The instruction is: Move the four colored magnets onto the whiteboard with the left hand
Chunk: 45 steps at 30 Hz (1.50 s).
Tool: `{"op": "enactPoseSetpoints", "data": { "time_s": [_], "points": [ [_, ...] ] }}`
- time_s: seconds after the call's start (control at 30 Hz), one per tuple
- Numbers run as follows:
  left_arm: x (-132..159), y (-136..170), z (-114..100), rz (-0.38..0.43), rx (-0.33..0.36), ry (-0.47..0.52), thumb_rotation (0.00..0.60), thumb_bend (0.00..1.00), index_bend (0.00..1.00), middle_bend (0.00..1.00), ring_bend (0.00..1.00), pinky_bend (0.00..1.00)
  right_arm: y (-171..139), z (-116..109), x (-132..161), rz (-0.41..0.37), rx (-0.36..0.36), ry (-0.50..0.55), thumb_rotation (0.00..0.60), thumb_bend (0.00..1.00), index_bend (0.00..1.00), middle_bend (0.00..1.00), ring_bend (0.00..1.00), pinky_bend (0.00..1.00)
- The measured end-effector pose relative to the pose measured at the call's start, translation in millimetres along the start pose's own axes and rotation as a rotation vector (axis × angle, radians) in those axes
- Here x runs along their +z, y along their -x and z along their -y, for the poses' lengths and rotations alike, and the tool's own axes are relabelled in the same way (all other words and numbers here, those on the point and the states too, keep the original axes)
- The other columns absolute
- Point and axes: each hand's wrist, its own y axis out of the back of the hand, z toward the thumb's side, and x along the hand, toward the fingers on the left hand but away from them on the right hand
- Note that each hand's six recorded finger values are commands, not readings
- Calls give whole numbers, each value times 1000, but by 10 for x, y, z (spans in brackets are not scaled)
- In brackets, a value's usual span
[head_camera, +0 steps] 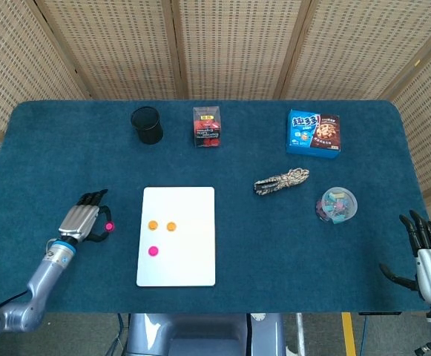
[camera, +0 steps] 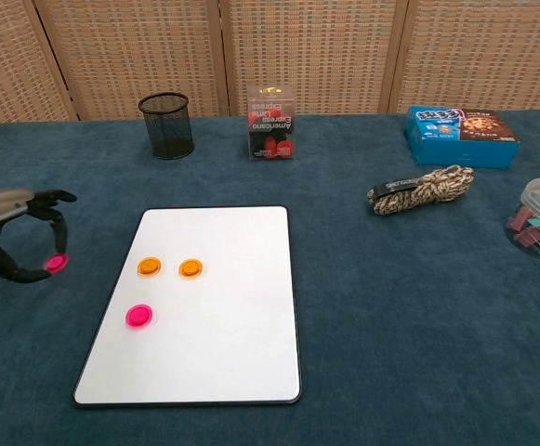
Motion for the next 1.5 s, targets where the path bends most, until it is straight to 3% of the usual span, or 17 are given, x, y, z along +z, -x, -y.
{"op": "enactPoseSetpoints", "data": {
  "time_s": [0.23, 0.67, 1.5],
  "points": [
    [720, 23, -8, 161, -8, -8, 600, 353, 541, 0, 0, 0, 1, 0, -4, 3, 0, 2, 600, 243, 0, 0, 0, 0],
    [1548, -60, 286, 234, -95, -17, 600, 340, 541, 0, 0, 0, 6, 2, -28, 13, 13, 8, 600, 240, 0, 0, 0, 0],
    [1564, -28, 436, 206, -107, -87, 600, 324, 541, 0, 0, 0, 6, -1, -30, 11, 17, 16, 600, 241, 0, 0, 0, 0]
  ]
}}
